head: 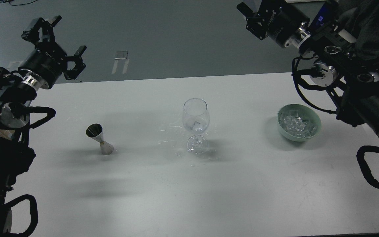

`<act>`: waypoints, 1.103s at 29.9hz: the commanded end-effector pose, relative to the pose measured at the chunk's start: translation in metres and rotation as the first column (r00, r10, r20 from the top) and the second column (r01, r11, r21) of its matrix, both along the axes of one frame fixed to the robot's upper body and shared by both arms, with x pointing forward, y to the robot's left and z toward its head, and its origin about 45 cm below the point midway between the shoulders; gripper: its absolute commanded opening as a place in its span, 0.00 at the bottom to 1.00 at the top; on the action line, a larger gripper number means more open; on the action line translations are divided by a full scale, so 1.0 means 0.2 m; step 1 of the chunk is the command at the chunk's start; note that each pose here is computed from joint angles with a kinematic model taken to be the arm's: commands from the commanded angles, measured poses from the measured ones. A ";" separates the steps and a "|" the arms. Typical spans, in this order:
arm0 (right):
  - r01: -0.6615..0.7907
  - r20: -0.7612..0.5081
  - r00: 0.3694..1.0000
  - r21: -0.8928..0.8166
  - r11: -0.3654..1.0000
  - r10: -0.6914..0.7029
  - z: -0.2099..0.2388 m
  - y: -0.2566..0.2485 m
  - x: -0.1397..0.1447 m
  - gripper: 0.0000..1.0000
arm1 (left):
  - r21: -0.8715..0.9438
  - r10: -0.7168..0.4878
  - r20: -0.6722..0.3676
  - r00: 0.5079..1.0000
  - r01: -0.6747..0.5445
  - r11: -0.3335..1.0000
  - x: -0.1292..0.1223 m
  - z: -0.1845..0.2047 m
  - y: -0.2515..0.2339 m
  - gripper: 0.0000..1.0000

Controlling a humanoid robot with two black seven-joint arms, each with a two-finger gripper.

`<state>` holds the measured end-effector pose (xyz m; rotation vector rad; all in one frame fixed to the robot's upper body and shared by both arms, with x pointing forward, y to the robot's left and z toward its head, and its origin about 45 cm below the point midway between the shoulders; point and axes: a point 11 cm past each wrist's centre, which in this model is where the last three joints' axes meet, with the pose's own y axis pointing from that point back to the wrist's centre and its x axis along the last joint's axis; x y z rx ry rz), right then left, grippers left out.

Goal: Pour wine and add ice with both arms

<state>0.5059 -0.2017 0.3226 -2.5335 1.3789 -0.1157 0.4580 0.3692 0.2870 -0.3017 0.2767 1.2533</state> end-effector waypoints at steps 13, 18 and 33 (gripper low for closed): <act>0.056 -0.112 0.993 0.221 0.974 -0.031 -0.20 0.00 -0.03 0.99 | 0.127 -0.190 -0.209 0.959 0.219 0.967 0.07 -0.19 -0.34 0.98; 0.059 -0.112 0.993 0.221 0.973 -0.034 -0.20 0.00 -0.03 0.99 | 0.130 -0.172 -0.199 0.965 0.200 0.971 0.13 -0.13 -0.33 0.98; 0.069 -0.109 0.993 0.236 0.969 -0.044 -0.19 0.01 -0.02 0.99 | 0.110 -0.188 -0.186 0.964 0.210 0.971 0.16 -0.10 -0.39 0.98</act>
